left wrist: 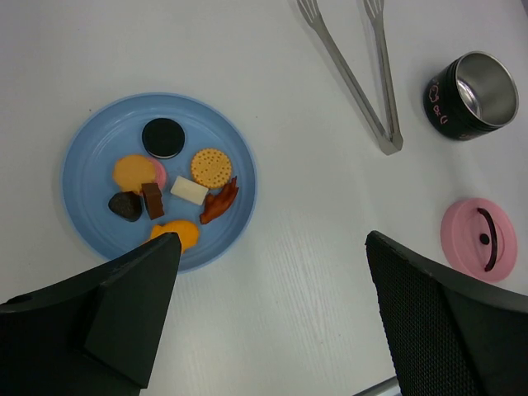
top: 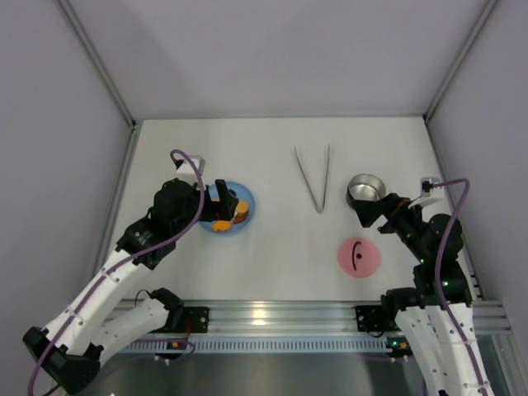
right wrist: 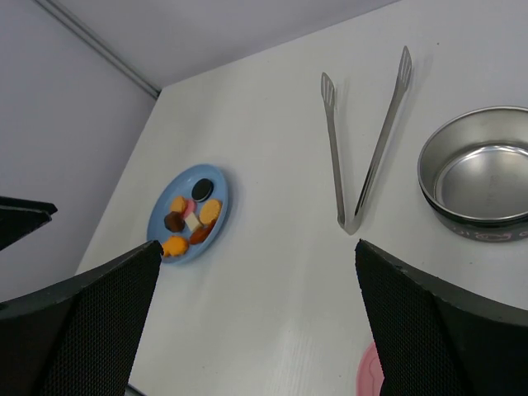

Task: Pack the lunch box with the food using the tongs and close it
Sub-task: Pick up the clamp at the center of the board.

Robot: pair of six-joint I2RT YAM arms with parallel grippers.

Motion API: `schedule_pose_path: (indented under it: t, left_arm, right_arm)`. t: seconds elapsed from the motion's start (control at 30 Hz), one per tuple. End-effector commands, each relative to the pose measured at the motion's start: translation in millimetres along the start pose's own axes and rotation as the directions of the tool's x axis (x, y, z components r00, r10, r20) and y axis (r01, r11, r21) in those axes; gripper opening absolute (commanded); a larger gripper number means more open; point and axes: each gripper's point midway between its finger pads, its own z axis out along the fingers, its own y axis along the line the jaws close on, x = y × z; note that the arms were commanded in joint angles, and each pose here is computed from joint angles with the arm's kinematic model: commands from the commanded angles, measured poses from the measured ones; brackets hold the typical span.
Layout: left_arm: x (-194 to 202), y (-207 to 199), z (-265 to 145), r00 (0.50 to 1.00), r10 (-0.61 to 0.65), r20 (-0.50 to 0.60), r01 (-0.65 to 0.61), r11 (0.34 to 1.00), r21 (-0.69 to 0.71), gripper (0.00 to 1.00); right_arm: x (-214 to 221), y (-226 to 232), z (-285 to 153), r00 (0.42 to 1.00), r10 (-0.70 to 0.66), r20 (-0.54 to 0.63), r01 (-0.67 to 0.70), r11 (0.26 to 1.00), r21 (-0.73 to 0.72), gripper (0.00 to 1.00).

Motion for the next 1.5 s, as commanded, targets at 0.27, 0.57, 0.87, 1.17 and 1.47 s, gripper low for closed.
schedule_pose_path:
  t: [0.27, 0.57, 0.87, 1.17, 1.47]
  left_arm:
    - [-21.9, -19.7, 21.7, 0.999, -0.027, 0.017, 0.026, 0.999, 0.047, 0.99]
    - [5.7, -88.5, 153.4, 0.990, -0.019, -0.140, 0.016, 1.000, -0.016, 0.99]
    - [62.0, -153.2, 265.8, 0.973, -0.060, -0.223, 0.060, 0.998, -0.006, 0.99]
    - [95.6, -165.6, 322.1, 0.985, -0.029, -0.168, 0.007, 0.991, -0.132, 0.99]
    - [114.2, -143.0, 337.4, 0.987, -0.010, -0.158, -0.031, 0.966, -0.256, 0.99]
  right_arm:
    - [-15.9, 5.4, -3.1, 0.999, -0.010, 0.039, 0.010, 1.000, 0.001, 0.99]
    - [-28.1, 13.0, -9.6, 0.999, -0.007, 0.046, 0.007, 1.000, 0.012, 0.99]
    - [-35.6, 28.7, -25.8, 0.999, -0.007, 0.041, 0.007, 1.000, -0.010, 0.99]
    - [-26.0, 25.9, -35.5, 0.999, -0.039, 0.003, 0.039, 0.999, 0.007, 1.00]
    - [-19.1, 17.3, -36.4, 0.998, -0.066, -0.016, 0.067, 0.997, 0.034, 1.00]
